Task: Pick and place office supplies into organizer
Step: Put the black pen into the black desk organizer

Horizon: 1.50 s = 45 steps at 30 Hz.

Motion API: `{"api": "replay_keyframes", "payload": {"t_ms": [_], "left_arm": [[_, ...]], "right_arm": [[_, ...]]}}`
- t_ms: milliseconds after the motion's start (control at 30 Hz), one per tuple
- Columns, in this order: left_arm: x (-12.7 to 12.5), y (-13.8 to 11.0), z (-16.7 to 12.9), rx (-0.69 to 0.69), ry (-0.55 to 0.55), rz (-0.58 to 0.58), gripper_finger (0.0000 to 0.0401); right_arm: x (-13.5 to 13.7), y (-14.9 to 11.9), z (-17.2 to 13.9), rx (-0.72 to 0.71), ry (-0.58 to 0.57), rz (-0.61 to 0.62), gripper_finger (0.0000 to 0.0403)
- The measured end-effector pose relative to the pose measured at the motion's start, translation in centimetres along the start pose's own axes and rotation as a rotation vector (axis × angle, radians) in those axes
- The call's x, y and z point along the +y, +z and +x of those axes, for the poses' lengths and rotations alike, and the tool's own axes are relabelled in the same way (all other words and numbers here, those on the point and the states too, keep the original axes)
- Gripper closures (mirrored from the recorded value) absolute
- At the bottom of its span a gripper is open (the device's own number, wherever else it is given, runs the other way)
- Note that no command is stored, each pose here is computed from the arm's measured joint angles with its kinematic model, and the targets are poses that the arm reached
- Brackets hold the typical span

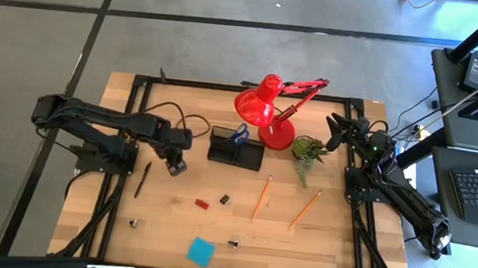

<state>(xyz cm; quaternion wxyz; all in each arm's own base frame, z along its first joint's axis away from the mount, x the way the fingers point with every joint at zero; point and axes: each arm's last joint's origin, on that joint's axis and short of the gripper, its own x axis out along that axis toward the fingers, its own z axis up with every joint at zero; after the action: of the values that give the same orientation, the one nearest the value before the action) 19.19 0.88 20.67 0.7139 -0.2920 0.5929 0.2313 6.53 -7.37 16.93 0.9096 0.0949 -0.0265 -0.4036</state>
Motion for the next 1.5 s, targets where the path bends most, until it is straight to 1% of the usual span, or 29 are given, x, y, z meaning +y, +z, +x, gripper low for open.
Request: {"api": "replay_keyframes", "payload": {"t_ms": [100, 200, 333, 467, 633, 967, 1000, 1133, 1233, 1433, 1500], "left_arm": [[0.7, -1.0, -0.1, 0.090, 0.092, -0.185, 0.0256], [1.1, -1.8, 0.0, 0.137, 0.158, -0.302, 0.0256], [1.3, -2.6, 0.8, 0.198, 0.158, -0.331, 0.0256], [1.8, -3.2, 1.7, 0.214, 0.181, -0.364, 0.0256], [2.5, -3.9, 2.8, 0.248, 0.208, -0.314, 0.0256], [2.5, -3.8, 3.0, 0.210, 0.226, -0.348, 0.0256], [2.5, -3.7, 3.1, 0.212, 0.229, -0.329, 0.0256], [2.4, -3.6, 3.6, 0.242, 0.242, -0.187, 0.0263], [2.5, -3.4, 4.0, 0.259, 0.266, -0.145, 0.0268], [2.8, -2.9, 5.0, 0.306, 0.312, -0.170, 0.0271], [2.9, -2.8, 5.3, 0.326, 0.318, -0.210, 0.0270]], "right_arm": [[0.0, 0.0, 0.0, 0.000, 0.000, -0.019, 0.0258], [0.0, 0.0, 0.0, 0.001, 0.000, -0.019, 0.0258], [0.0, 0.0, 0.0, 0.002, 0.000, -0.020, 0.0258], [0.0, 0.0, 0.0, 0.003, 0.000, -0.020, 0.0258], [0.0, 0.0, 0.0, 0.003, -0.001, -0.018, 0.0258], [0.0, 0.0, 0.0, 0.003, -0.001, -0.015, 0.0258], [0.0, 0.0, 0.0, 0.003, 0.000, -0.016, 0.0258], [0.0, 0.0, 0.0, 0.003, 0.000, -0.016, 0.0258], [0.0, 0.0, 0.0, 0.003, 0.000, -0.015, 0.0258], [0.0, 0.0, 0.0, 0.002, 0.000, -0.014, 0.0258], [0.0, 0.0, 0.0, 0.003, 0.000, -0.013, 0.0258]]}}
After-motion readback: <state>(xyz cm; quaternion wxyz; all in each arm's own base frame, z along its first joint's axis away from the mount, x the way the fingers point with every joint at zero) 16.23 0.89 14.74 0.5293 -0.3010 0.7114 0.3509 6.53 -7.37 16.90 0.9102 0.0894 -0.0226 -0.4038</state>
